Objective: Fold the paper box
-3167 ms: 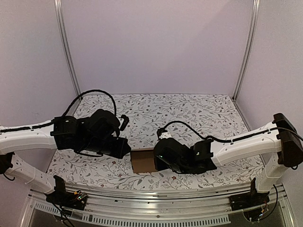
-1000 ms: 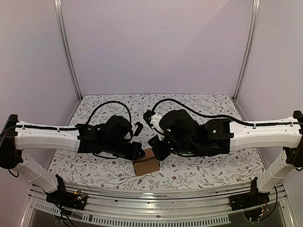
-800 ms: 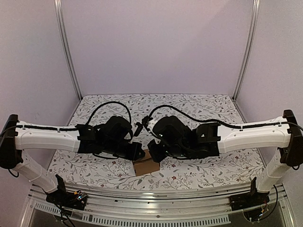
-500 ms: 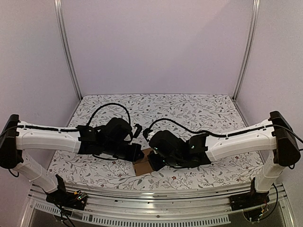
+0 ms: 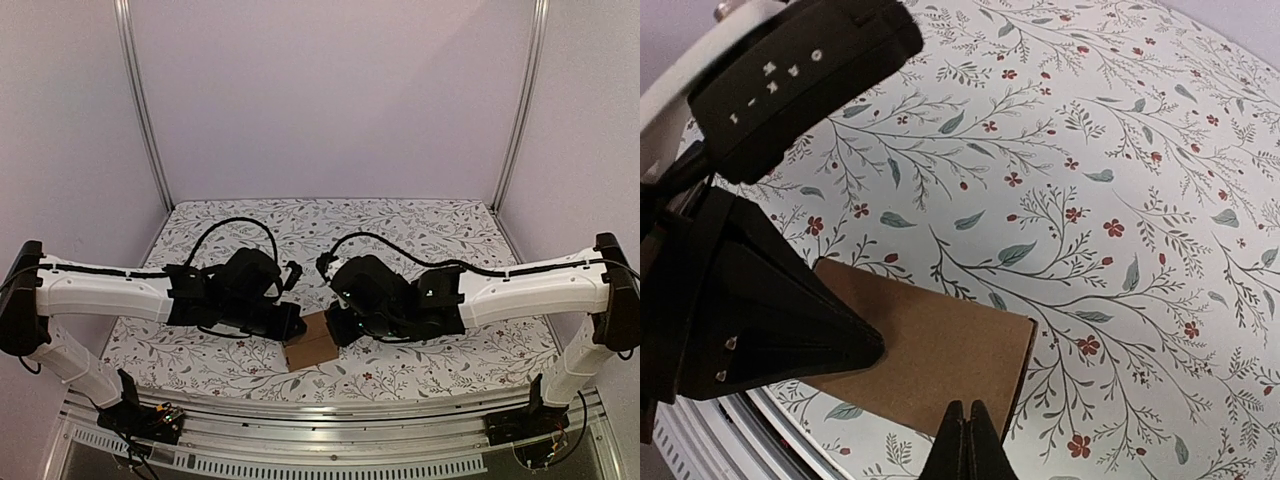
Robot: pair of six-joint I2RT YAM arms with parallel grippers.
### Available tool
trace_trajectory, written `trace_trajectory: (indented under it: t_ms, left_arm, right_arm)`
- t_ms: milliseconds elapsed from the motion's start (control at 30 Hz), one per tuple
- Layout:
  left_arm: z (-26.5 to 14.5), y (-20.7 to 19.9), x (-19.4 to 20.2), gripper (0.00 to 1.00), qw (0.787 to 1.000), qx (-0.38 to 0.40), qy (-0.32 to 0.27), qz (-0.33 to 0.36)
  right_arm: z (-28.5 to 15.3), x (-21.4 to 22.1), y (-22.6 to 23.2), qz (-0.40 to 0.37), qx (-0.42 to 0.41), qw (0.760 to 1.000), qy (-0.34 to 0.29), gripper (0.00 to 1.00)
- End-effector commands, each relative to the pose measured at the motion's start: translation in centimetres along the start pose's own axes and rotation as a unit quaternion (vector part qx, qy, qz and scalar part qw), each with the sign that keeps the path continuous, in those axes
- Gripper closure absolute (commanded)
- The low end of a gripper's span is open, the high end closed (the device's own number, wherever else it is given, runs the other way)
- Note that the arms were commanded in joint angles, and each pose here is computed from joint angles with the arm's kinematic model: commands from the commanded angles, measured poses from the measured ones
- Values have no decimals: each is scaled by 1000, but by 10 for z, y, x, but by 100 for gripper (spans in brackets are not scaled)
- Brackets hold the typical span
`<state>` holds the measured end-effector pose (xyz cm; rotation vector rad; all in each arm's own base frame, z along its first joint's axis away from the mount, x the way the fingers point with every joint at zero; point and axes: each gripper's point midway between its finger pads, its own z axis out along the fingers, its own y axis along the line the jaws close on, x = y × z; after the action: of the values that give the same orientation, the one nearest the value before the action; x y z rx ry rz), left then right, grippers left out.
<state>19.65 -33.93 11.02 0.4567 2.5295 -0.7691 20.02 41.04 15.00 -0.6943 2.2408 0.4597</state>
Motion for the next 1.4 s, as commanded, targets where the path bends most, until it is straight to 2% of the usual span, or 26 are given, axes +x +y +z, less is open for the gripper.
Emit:
trace_trajectory:
  t_ms: [0, 233, 400, 633, 767, 900, 1167, 1367]
  left_arm:
    - [11, 35, 39, 100, 996, -62, 70, 1]
    - [12, 36, 39, 100, 996, -63, 70, 0]
    - [13, 38, 41, 100, 995, -65, 71, 0]
    - [12, 38, 41, 100, 995, -65, 71, 1]
    - [13, 37, 41, 100, 995, -64, 70, 1]
    - [12, 36, 41, 100, 996, -62, 71, 1]
    - [13, 33, 40, 100, 996, -56, 71, 5]
    - [14, 32, 41, 100, 996, -54, 72, 7]
  right_arm:
    - [0, -4, -15, 5, 20, 1000, 3, 100]
    - [34, 37, -15, 16, 21, 998, 50, 100]
    - [34, 54, -24, 17, 33, 997, 66, 100]
    - [12, 22, -26, 15, 38, 999, 31, 100]
    - [1, -4, -13, 17, 12, 1000, 7, 100]
    - [3, -12, 3, 27, -21, 999, 2, 100]
    - [36, 21, 6, 32, -19, 998, 44, 100]
    - [42, 51, -4, 29, -6, 997, 77, 100]
